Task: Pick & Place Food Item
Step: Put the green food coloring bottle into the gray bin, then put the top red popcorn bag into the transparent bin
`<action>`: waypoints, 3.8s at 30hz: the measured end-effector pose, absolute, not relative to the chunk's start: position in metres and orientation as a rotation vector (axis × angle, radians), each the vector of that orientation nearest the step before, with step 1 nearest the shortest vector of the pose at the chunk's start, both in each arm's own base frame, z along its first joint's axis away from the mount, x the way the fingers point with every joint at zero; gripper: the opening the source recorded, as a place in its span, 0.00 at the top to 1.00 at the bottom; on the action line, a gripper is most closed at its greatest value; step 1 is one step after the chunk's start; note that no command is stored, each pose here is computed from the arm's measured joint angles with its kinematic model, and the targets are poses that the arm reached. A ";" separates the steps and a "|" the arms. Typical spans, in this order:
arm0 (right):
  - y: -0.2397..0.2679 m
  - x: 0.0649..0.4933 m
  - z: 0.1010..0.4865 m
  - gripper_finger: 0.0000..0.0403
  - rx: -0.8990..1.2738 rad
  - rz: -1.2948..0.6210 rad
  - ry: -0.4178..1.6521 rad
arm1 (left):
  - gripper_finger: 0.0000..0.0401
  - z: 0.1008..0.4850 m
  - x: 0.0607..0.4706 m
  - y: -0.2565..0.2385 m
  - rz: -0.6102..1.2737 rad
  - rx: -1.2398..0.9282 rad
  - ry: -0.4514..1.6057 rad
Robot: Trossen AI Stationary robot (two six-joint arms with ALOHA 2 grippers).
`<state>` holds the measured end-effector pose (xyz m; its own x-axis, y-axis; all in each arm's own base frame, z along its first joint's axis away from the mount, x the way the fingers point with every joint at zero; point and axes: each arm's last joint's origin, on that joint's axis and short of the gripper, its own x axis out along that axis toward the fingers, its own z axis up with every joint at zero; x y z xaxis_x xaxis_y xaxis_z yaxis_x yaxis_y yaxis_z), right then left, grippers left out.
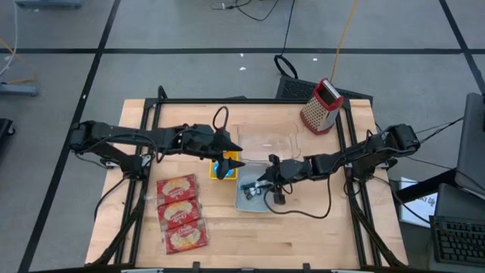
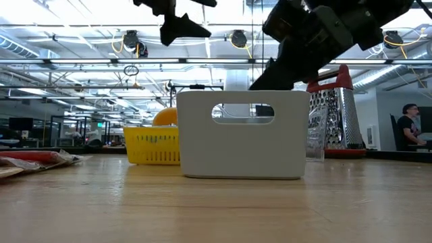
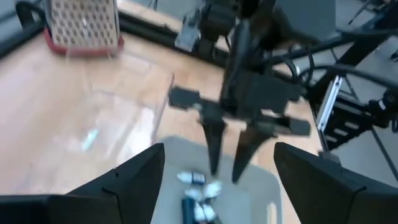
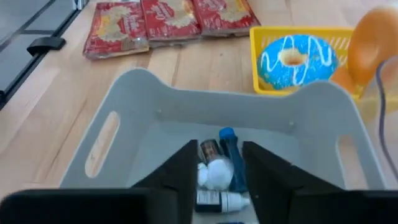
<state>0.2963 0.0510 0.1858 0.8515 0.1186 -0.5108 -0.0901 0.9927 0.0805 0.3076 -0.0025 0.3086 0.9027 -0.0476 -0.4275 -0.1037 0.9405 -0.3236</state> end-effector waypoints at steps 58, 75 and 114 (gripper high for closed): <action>0.030 0.309 0.226 0.39 -0.322 0.276 0.011 | 0.40 0.143 0.109 -0.127 0.872 -0.586 1.487; 0.023 0.310 0.225 0.39 -0.294 0.251 0.025 | 0.45 0.143 0.115 -0.126 0.748 -0.432 1.369; 0.029 0.319 0.217 0.39 -0.386 0.181 0.002 | 1.00 0.305 0.162 -0.149 0.605 -0.034 0.626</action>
